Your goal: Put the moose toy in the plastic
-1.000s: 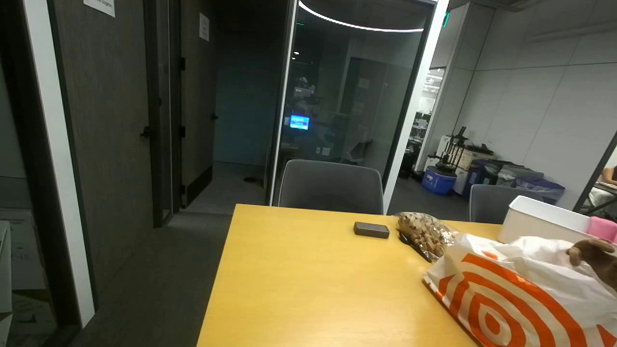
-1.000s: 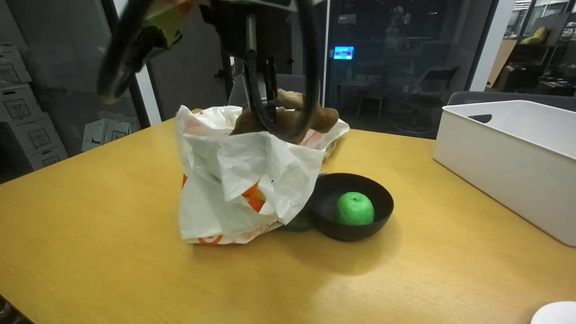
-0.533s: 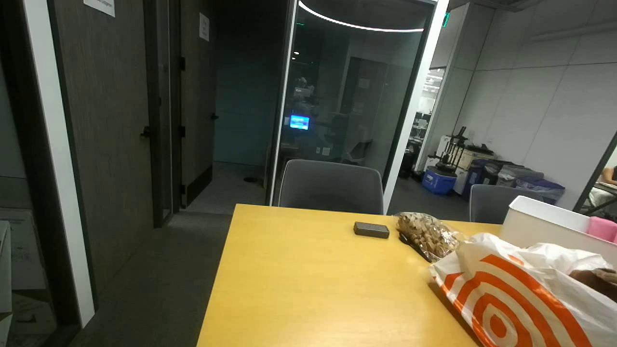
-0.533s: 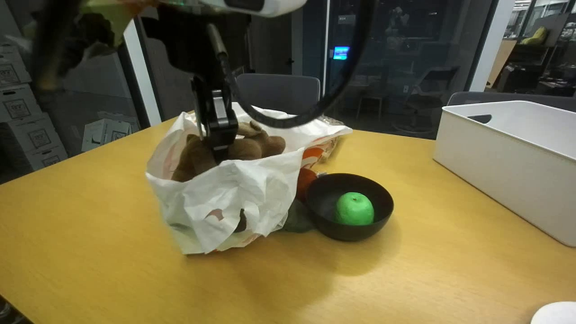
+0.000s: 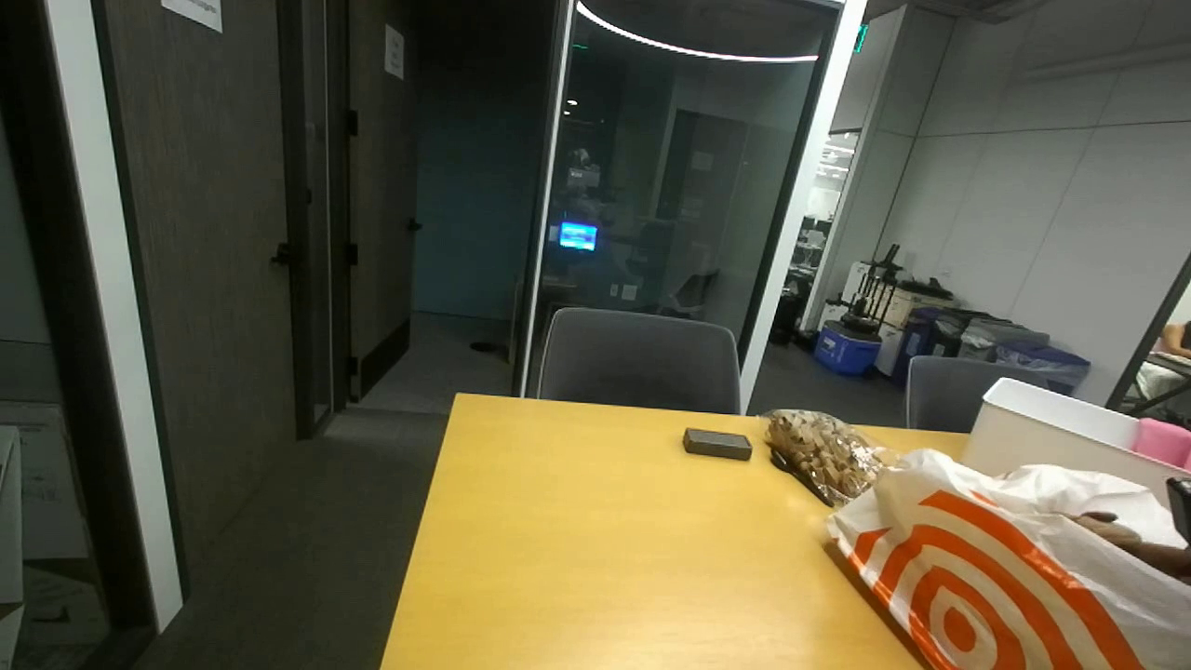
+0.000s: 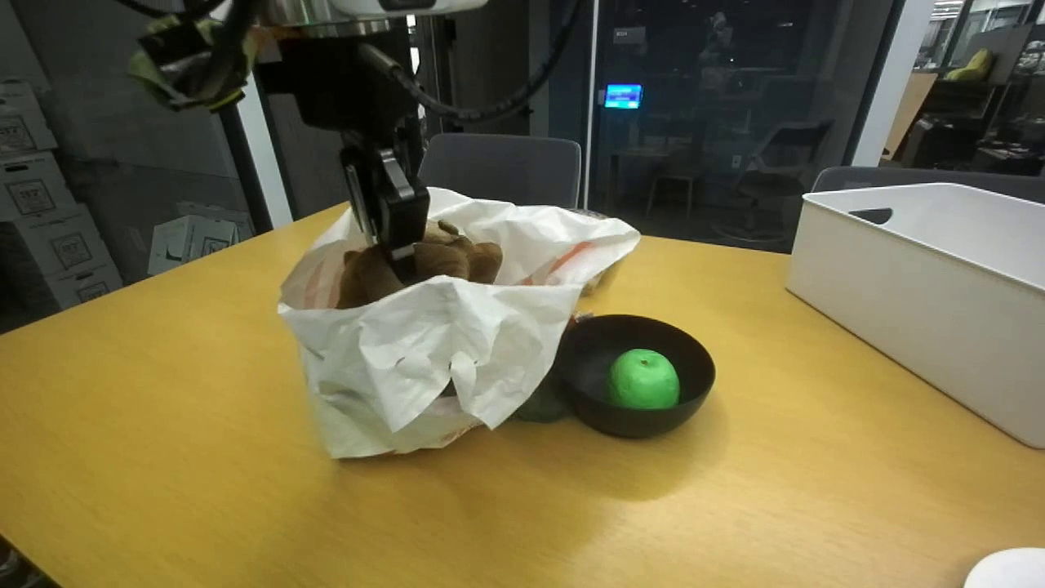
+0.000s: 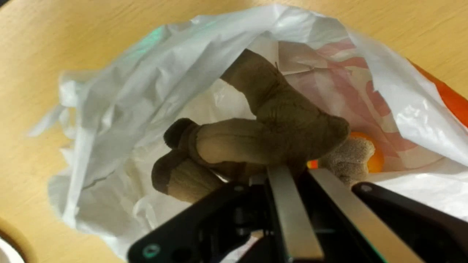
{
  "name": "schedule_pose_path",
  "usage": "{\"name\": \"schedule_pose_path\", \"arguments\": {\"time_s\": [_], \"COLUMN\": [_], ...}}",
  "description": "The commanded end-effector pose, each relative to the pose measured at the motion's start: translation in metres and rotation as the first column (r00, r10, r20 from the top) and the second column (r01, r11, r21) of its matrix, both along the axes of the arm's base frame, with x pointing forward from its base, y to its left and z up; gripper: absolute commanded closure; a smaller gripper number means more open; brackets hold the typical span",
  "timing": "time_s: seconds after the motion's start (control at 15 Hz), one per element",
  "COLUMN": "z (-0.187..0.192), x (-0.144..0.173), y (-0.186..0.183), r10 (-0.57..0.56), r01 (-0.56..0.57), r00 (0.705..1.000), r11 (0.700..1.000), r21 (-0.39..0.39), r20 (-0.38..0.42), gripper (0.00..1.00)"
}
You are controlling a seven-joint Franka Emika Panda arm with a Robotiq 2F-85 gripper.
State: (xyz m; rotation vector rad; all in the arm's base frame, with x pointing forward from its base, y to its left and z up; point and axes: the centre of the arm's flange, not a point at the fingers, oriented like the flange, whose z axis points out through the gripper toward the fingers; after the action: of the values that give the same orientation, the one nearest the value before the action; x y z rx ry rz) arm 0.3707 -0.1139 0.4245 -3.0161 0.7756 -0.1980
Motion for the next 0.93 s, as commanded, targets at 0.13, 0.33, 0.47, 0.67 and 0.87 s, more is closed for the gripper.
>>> {"name": "schedule_pose_path", "arguments": {"time_s": [0.13, 0.33, 0.47, 0.67, 0.87], "z": [-0.017, -0.034, -0.047, -0.078, -0.101], "x": [0.031, 0.045, 0.052, 0.061, 0.063], "y": [0.026, 0.033, 0.037, 0.041, 0.049], "r10": [0.037, 0.01, 0.012, 0.034, 0.055], "r01": [-0.039, -0.019, -0.01, -0.021, -0.046], "r00": [0.999, 0.989, 0.977, 0.974, 0.983], "r11": [0.998, 0.998, 1.0, 0.998, 0.997], "r21": [0.049, 0.055, -0.008, -0.058, -0.055], "r20": [0.031, 0.147, 0.213, 0.226, 0.176], "gripper": [0.94, 0.94, 0.93, 0.93, 0.93]}}
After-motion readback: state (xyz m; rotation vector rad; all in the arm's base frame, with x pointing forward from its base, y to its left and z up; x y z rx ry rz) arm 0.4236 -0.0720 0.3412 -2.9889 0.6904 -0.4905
